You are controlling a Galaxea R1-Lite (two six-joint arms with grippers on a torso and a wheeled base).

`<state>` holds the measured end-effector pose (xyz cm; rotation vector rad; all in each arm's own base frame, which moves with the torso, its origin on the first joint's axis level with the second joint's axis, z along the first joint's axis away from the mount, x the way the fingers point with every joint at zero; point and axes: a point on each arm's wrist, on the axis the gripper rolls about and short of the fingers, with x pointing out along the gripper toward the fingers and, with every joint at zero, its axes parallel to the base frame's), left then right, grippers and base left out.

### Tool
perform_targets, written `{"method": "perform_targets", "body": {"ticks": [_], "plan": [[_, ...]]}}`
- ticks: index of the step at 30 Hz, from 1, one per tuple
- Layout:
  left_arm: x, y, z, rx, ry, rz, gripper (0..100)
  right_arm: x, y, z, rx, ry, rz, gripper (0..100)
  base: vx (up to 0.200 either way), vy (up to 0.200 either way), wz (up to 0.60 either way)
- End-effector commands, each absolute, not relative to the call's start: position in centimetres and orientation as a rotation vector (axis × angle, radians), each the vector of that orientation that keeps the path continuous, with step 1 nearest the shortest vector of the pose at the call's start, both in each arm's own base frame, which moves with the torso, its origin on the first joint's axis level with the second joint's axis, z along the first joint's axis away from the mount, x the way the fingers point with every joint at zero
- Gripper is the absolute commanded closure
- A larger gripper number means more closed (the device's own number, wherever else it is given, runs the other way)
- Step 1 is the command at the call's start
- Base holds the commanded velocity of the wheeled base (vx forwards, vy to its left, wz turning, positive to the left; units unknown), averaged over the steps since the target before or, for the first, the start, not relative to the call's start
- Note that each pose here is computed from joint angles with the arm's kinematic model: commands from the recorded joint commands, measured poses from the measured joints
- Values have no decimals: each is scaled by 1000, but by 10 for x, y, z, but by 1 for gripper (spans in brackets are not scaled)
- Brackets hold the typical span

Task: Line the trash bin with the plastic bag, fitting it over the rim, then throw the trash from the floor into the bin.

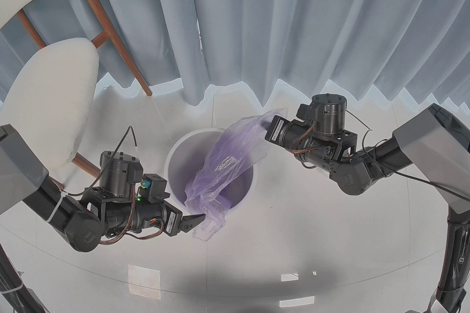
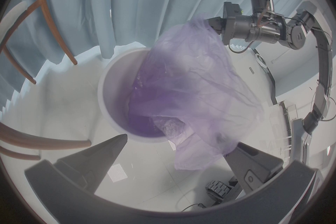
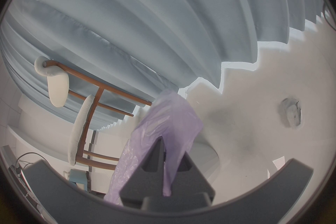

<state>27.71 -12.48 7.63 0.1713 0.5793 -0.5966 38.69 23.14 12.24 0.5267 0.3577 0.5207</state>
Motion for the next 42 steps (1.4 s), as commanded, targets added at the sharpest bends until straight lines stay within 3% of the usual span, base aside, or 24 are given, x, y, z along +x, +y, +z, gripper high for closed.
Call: {"method": "perform_targets", "body": {"ticks": [1, 19, 20, 25, 29, 36, 42], "plan": [[268, -117, 69, 210, 582, -603, 0, 387, 232, 121, 524, 358, 522, 100, 0, 0, 0], [299, -138, 70, 185, 535, -606, 0, 387, 232, 122, 526, 351, 498, 100, 0, 0, 0], [299, -138, 70, 174, 539, -603, 100, 387, 231, 122, 524, 350, 497, 100, 0, 0, 0], [303, -129, 74, 126, 536, -564, 100, 386, 231, 126, 525, 339, 505, 100, 0, 0, 0], [308, -103, 96, 86, 488, -493, 100, 376, 214, 135, 497, 361, 589, 100, 0, 0, 0], [319, -70, 104, 56, 476, -389, 100, 374, 157, 100, 244, 441, 732, 100, 0, 0, 0], [328, -67, 112, 29, 447, -367, 100, 388, 144, 95, 230, 430, 719, 100, 0, 0, 0]]}}
